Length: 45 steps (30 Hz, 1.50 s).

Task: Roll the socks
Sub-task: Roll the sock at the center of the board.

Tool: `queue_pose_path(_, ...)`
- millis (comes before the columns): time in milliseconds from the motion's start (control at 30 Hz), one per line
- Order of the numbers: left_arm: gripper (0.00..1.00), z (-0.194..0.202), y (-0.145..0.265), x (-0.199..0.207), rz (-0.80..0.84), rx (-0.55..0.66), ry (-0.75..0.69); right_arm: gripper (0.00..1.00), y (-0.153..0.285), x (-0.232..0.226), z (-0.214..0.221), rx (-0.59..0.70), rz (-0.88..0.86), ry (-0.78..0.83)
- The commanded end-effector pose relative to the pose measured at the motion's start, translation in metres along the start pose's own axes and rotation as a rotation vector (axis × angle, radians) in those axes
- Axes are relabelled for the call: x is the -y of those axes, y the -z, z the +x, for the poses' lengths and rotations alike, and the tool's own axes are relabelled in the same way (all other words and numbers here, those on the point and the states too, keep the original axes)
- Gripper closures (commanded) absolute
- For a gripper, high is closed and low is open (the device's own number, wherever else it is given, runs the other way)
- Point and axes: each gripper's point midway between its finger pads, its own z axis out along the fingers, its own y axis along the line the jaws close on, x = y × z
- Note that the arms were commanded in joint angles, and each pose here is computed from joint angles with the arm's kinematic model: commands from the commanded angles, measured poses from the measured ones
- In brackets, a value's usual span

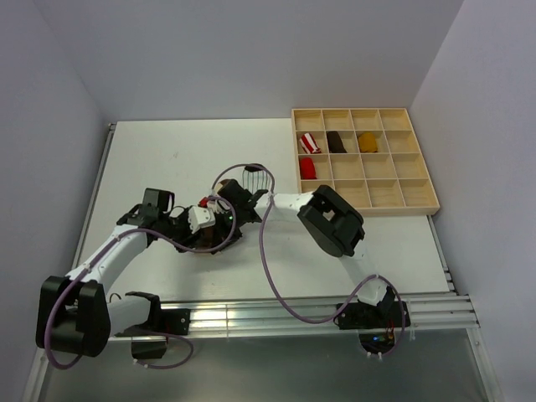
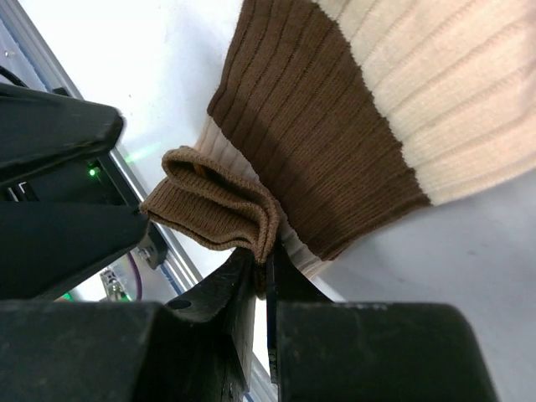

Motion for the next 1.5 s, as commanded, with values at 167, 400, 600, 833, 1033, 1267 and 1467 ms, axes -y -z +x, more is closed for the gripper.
queue_pose_path(167, 0.46, -0.007, -0.006, 0.008, 0.078, 0.025, -0.025, 1.00, 0.005, 0.012, -0.002, -0.008, 0.020, -0.043)
queue_pose_path(400, 0.48, -0.008, -0.010, 0.010, 0.110, 0.033, -0.004, 1.00, 0.001, 0.017, -0.001, -0.017, 0.025, -0.049)
queue_pose_path(600, 0.47, -0.022, -0.001, 0.015, 0.123, 0.075, -0.016, 1.00, 0.000, 0.018, 0.001, -0.019, 0.028, -0.046)
queue_pose_path(833, 0.47, -0.020, -0.004, 0.020, 0.174, 0.063, 0.018, 1.00, -0.001, 0.023, 0.004, -0.023, 0.036, -0.048)
queue_pose_path(1033, 0.47, -0.014, -0.009, 0.015, 0.157, 0.041, 0.027, 1.00, -0.003, 0.025, 0.006, -0.026, 0.037, -0.051)
queue_pose_path(1267, 0.48, -0.006, -0.018, 0.014, 0.172, 0.022, 0.045, 1.00, -0.005, 0.024, 0.004, -0.031, 0.029, -0.053)
queue_pose_path(1467, 0.50, -0.007, -0.024, 0.003, 0.134, 0.027, 0.065, 1.00, -0.005, 0.026, 0.004, -0.036, 0.033, -0.052)
